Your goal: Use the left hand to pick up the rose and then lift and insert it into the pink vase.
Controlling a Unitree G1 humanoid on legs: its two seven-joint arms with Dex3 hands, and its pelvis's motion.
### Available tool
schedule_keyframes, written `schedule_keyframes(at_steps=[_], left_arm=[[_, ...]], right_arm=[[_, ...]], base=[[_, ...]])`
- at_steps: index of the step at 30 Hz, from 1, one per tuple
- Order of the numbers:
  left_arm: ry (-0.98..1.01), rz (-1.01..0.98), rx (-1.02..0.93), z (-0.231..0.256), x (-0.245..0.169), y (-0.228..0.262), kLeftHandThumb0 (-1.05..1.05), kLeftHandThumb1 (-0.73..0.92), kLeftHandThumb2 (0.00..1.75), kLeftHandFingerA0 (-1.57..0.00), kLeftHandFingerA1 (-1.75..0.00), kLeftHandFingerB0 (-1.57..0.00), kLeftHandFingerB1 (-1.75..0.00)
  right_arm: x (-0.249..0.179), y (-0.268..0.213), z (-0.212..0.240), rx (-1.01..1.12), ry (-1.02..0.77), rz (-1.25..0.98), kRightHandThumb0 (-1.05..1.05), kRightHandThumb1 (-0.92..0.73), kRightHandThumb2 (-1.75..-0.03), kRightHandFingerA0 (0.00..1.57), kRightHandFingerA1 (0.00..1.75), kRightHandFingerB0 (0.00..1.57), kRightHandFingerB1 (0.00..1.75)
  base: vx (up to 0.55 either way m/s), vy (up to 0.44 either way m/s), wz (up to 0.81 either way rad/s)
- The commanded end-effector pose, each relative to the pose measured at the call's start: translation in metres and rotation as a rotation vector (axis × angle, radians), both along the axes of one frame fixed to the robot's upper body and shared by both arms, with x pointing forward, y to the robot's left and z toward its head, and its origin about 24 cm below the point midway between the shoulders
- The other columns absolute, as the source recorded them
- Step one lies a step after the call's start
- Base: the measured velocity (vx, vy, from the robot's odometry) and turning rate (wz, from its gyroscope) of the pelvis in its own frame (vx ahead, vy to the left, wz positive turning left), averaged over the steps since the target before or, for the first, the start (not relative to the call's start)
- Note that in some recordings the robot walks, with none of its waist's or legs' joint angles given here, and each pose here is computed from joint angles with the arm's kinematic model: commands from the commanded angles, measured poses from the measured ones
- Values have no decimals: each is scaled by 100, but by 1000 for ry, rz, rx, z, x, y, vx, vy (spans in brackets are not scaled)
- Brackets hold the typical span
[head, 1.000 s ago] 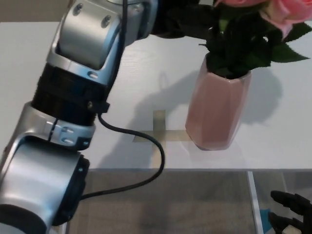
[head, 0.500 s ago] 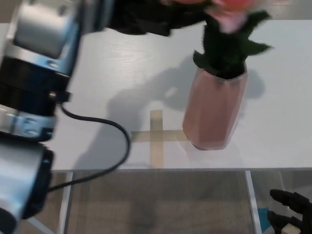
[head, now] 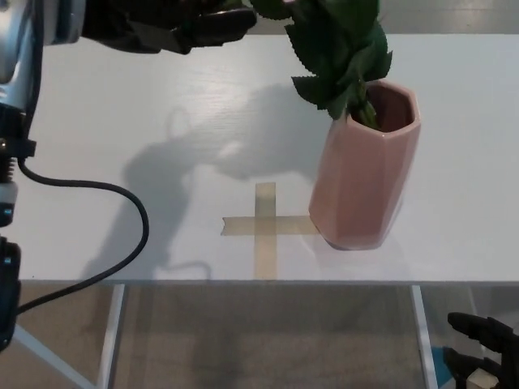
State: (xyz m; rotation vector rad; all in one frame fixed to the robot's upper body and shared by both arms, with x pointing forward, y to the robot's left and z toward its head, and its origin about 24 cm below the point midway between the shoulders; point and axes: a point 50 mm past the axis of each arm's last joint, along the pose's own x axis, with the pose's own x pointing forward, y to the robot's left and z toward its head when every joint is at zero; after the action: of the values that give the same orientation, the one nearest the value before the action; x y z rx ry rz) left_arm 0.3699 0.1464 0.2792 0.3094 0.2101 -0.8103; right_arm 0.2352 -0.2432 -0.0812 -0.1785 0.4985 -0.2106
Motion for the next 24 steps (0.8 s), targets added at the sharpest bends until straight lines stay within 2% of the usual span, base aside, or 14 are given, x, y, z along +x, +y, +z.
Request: schedule_keyframes(at_steps=[1, 15, 23, 24], left_arm=[[6, -66, 34, 1, -1, -1, -72, 41, 57, 0, 0, 0, -2], [-58, -122, 108, 13, -1, -21, -74, 42, 56, 0, 0, 0, -1], [-128, -171, 213, 22, -4, -30, -73, 43, 56, 0, 0, 0, -1], [-134, -181, 236, 23, -4, -32, -67, 40, 78, 0, -3, 0, -7]], right_arm=[[0, -2, -1, 2, 19, -8, -23, -63, -58, 62, 51, 57, 48], [6, -2, 2, -2, 12, -4, -22, -63, -58, 62, 51, 57, 48], [6, -1, 3, -5, 10, 4, -22, -63, -58, 62, 51, 57, 48], [6, -2, 3, -1, 10, 1, -22, -63, -58, 62, 51, 57, 48]], base=[[0, 0, 0], [0, 0, 0], [0, 0, 0], [0, 0, 0]])
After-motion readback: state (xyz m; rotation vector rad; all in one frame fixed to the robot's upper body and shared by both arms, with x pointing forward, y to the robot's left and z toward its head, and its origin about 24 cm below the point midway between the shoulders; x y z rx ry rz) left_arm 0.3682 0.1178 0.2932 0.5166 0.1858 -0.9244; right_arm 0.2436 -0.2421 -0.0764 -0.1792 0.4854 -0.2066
